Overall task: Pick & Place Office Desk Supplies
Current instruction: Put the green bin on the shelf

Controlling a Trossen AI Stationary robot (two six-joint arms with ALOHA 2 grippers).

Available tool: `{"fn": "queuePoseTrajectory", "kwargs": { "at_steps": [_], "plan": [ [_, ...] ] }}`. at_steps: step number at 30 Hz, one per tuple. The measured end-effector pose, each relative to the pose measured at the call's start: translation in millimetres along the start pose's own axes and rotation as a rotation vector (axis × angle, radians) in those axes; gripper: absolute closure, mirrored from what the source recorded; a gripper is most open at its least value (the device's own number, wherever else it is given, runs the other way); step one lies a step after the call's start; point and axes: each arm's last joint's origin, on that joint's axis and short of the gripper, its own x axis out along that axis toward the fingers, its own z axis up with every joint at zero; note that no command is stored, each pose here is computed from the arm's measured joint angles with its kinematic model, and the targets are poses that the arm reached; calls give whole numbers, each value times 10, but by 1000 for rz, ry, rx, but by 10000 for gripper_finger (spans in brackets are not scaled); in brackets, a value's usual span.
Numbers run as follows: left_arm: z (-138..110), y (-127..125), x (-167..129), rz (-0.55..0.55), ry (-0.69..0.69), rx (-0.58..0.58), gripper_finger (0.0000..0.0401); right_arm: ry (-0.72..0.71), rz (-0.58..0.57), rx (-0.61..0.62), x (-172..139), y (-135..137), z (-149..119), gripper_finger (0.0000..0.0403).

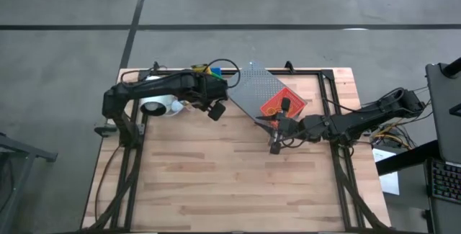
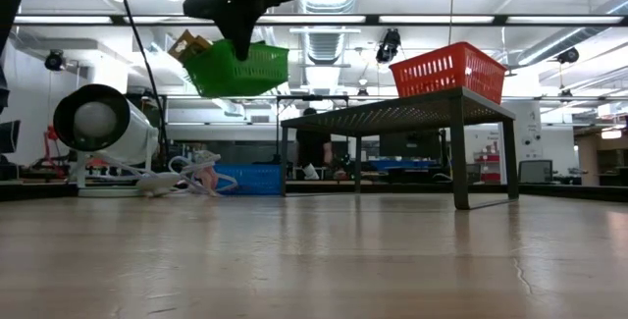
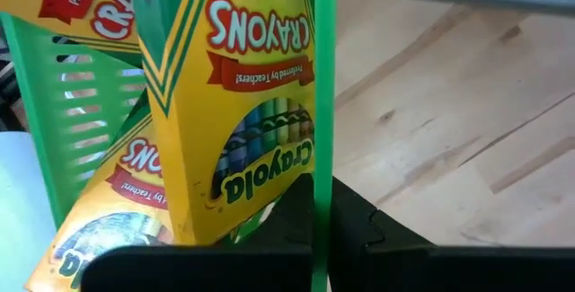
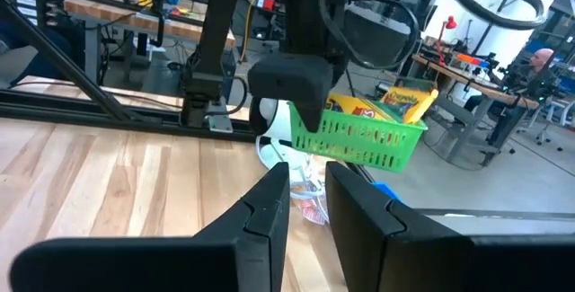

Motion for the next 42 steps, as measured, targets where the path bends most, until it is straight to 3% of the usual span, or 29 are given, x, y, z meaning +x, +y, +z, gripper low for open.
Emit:
{"fn": "queuePoseTrajectory", "kwargs": {
  "at_steps": [9, 19, 34, 42],
  "plan": [
    [122, -116, 27, -105, -95, 50, 393, 0, 0, 0, 0, 0, 0, 320],
    [255, -274, 330, -82, -71, 114, 393, 0, 0, 0, 0, 0, 0, 327],
    [675, -542, 289, -110, -139, 230, 393, 0, 0, 0, 0, 0, 0, 326],
    [811, -530, 318, -121, -136, 223, 393, 0, 0, 0, 0, 1, -1, 321]
  ]
}}
